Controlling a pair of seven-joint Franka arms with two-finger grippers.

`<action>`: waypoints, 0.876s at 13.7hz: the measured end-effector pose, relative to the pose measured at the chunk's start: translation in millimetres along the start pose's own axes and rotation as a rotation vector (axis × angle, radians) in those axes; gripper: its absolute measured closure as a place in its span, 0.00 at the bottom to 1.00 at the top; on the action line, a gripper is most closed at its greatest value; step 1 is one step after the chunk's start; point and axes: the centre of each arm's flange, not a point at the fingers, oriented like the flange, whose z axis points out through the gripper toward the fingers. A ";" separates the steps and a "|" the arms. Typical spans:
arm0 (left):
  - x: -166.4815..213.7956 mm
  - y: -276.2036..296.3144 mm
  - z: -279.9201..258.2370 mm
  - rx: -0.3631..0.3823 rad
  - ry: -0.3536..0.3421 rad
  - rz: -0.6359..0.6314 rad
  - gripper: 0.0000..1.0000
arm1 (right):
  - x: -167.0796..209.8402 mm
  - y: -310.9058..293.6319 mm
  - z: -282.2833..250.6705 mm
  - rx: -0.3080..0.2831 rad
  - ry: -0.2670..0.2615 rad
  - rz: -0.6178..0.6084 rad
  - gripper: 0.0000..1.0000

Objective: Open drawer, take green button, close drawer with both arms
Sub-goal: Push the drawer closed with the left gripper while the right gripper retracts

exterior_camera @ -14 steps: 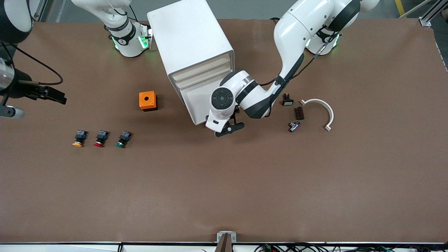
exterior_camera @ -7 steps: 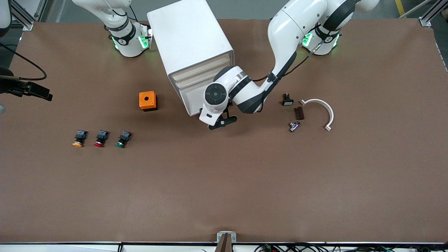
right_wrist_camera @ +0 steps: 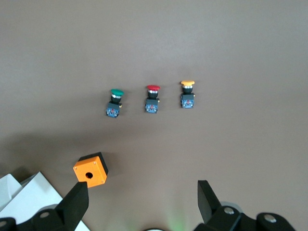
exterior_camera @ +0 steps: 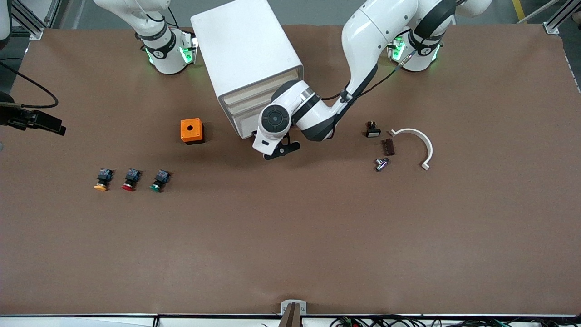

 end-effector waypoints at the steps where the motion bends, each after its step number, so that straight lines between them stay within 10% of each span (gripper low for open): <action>1: -1.5 -0.5 3.2 0.002 -0.010 -0.004 0.00 | -1.7 0.5 -1.1 0.004 -0.007 0.002 0.00; 12: -21.0 -0.8 25.9 0.007 -0.110 -0.037 0.00 | -79.5 0.8 -37.9 0.062 0.079 -0.004 0.00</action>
